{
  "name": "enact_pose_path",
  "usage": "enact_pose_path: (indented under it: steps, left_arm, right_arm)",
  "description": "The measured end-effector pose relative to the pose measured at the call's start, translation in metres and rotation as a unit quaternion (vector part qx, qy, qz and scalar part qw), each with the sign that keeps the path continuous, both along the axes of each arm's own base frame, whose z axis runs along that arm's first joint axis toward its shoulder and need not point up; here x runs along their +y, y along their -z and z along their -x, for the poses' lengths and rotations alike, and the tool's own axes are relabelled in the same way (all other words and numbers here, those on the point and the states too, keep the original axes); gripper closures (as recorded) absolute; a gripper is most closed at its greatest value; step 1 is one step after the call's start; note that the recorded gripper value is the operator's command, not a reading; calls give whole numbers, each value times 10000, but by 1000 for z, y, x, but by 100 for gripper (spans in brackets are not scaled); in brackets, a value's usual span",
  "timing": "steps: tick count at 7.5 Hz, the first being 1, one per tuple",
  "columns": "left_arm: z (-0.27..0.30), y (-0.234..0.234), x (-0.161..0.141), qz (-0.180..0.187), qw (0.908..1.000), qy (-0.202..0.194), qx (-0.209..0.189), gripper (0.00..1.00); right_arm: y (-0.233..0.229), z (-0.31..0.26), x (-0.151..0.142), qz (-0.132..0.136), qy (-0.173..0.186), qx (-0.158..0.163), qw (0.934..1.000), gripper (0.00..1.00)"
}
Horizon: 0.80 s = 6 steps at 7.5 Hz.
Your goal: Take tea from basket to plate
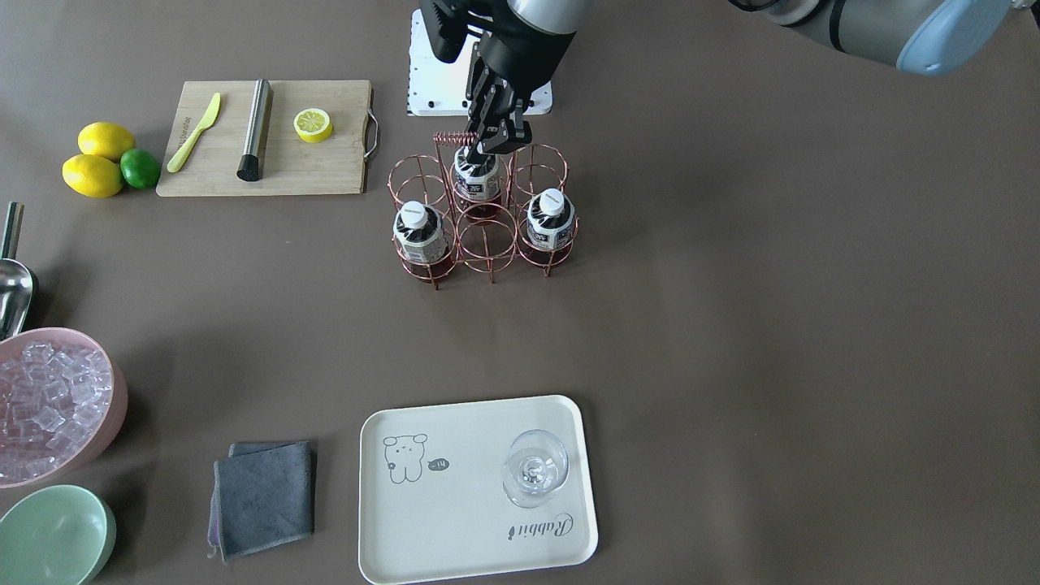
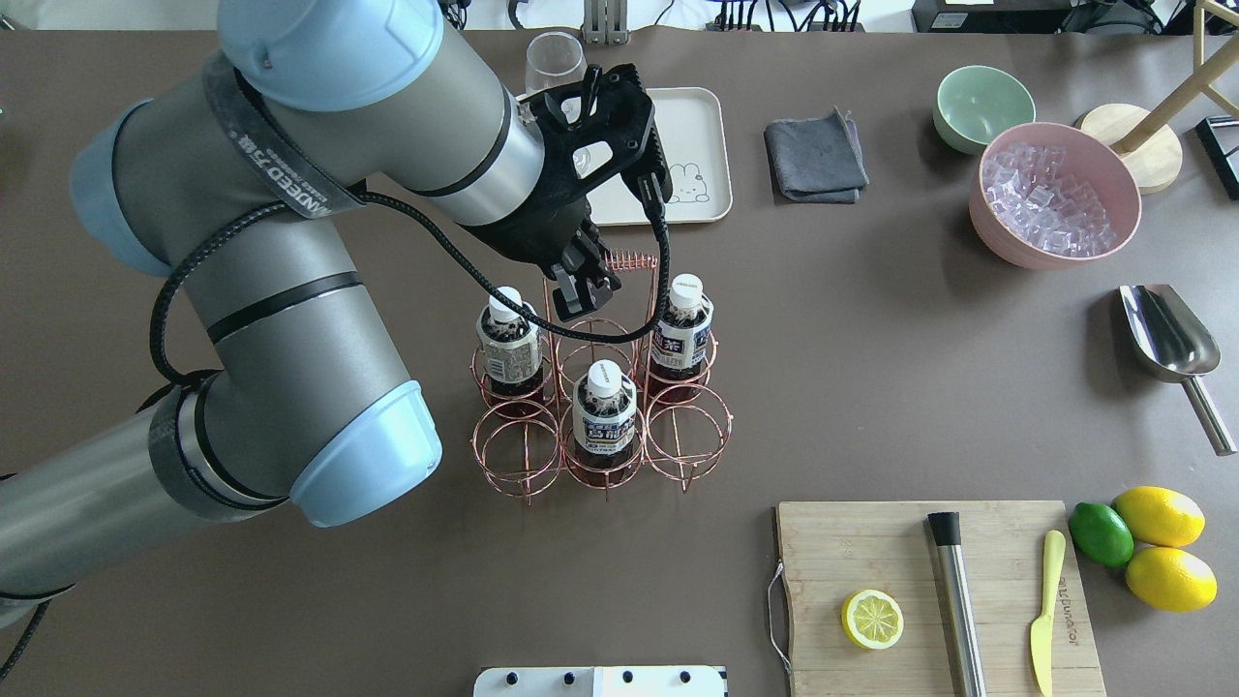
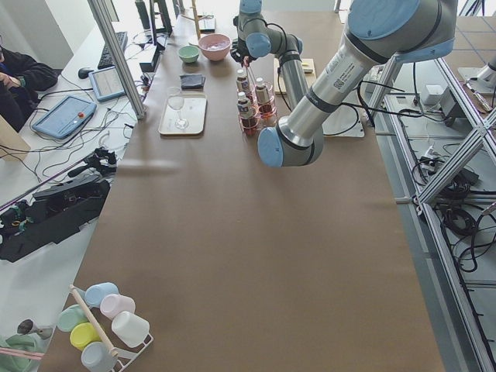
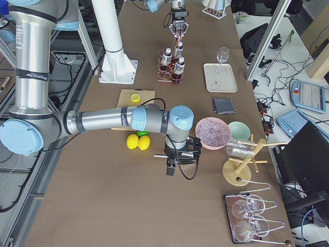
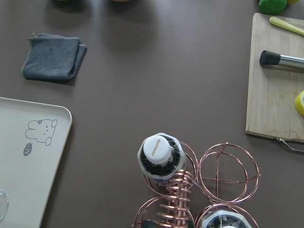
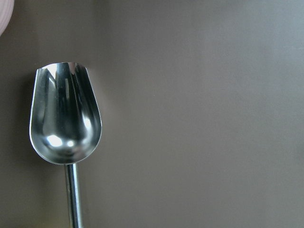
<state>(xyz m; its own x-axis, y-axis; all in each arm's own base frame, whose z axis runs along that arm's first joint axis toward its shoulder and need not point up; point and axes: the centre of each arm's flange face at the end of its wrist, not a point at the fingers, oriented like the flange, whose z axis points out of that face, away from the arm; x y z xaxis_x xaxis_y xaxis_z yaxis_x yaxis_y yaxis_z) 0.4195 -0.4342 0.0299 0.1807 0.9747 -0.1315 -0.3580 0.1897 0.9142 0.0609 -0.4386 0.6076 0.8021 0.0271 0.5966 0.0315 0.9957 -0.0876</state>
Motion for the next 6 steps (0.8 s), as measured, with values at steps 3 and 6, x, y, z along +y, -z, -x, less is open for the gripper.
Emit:
enact_pose_path:
  steps: [3, 6]
  left_arm:
    - [20, 5, -1, -65, 9999, 81, 99, 100]
    - [18, -3, 0, -37, 9999, 67, 65, 100]
  right_arm:
    - [53, 54, -42, 469, -214, -184, 9985, 0]
    - [132, 110, -68, 898, -887, -394, 9912, 0]
